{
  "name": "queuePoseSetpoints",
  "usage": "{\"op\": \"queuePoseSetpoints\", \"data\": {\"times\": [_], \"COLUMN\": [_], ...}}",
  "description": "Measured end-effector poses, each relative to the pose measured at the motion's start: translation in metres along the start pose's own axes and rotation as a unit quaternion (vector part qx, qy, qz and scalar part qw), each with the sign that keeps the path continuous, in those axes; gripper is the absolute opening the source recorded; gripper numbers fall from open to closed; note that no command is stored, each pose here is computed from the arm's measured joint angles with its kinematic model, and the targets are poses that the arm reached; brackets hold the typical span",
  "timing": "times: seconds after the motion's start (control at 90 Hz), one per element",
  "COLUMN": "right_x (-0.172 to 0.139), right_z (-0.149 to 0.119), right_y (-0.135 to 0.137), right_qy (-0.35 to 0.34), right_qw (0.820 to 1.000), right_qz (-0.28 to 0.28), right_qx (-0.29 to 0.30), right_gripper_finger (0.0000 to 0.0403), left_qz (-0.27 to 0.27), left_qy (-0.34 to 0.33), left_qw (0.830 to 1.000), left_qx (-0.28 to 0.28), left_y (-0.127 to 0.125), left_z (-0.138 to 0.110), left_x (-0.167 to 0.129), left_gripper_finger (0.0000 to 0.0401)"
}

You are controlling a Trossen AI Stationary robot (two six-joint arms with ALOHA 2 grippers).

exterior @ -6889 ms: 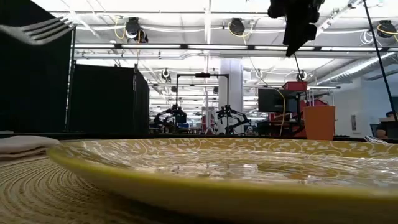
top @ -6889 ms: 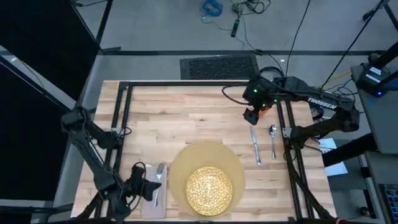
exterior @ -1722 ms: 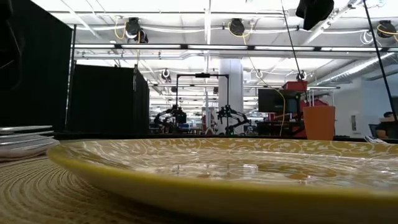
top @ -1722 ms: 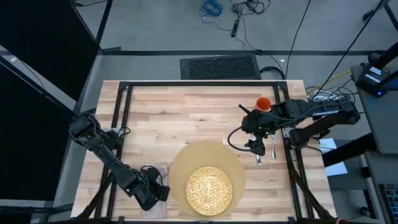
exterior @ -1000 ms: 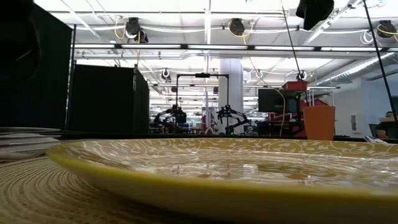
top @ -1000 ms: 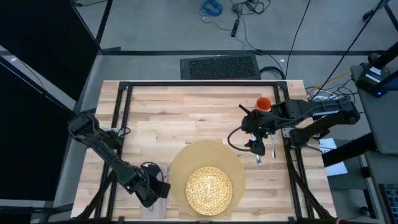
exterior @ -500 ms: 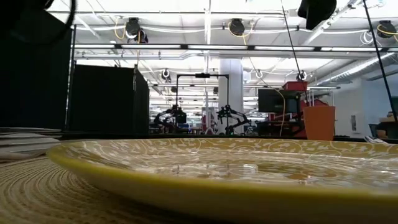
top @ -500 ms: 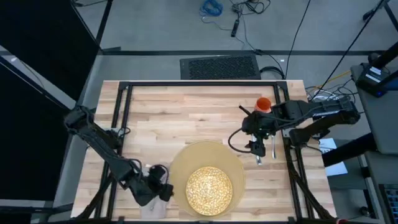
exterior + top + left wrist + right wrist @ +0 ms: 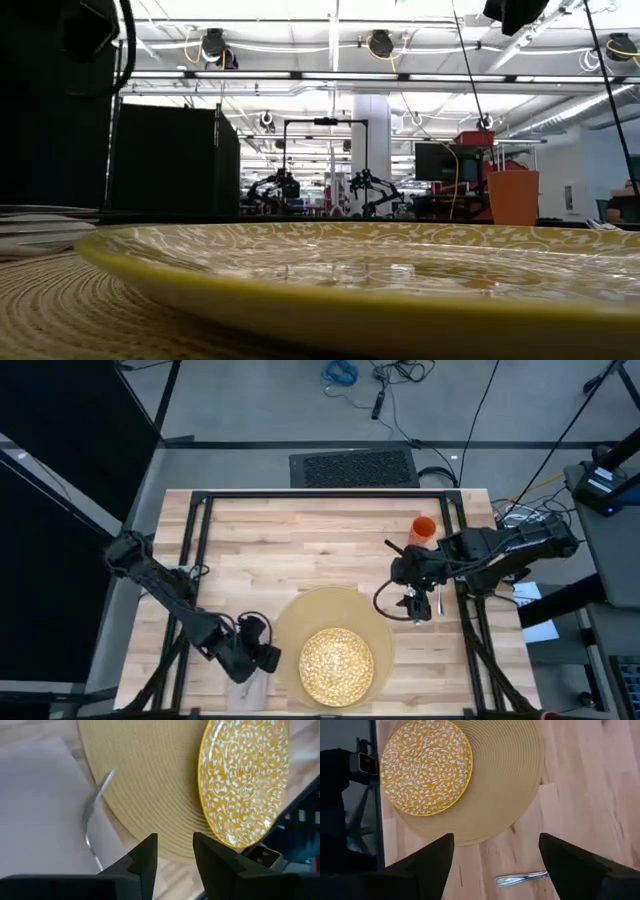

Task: Set table place
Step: Put the fork on the brown table napkin

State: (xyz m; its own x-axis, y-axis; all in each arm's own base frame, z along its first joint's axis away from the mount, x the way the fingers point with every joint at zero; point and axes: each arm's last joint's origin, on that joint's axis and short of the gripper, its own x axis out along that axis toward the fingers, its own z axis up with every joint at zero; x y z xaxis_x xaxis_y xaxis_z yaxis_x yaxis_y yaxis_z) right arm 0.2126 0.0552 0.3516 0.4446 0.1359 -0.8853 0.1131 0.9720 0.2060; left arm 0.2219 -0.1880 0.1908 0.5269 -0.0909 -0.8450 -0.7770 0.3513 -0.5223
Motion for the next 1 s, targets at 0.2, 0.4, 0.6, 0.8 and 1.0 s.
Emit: {"op": "queuePoseSetpoints", "data": {"times": [0.2, 0.4, 0.6, 0.8, 1.0], "right_x": [0.0, 0.0, 0.0, 0.0, 0.0], "right_z": [0.001, 0.001, 0.001, 0.001, 0.001], "right_y": [0.0, 0.0, 0.0, 0.0, 0.0], "right_qy": [-0.004, -0.004, -0.004, -0.004, -0.003], "right_qw": [1.0, 1.0, 1.0, 1.0, 1.0], "right_qz": [0.0, 0.0, 0.0, 0.001, 0.001], "right_qx": [0.0, 0.0, 0.0, 0.0, 0.0], "right_gripper_finger": [0.0279, 0.0279, 0.0279, 0.0279, 0.0279], "left_qz": [0.048, 0.067, 0.105, 0.137, 0.166], "left_qy": [0.041, 0.045, 0.048, 0.054, 0.021], "left_qw": [0.998, 0.997, 0.993, 0.989, 0.984], "left_qx": [0.01, 0.019, 0.026, 0.03, 0.068], "left_y": [0.004, 0.007, 0.014, 0.019, -0.01], "left_z": [0.002, 0.002, 0.003, 0.004, 0.007], "left_x": [0.018, 0.023, 0.022, 0.02, -0.01], "left_gripper_finger": [0.0111, 0.0111, 0.0111, 0.0111, 0.0111]}}
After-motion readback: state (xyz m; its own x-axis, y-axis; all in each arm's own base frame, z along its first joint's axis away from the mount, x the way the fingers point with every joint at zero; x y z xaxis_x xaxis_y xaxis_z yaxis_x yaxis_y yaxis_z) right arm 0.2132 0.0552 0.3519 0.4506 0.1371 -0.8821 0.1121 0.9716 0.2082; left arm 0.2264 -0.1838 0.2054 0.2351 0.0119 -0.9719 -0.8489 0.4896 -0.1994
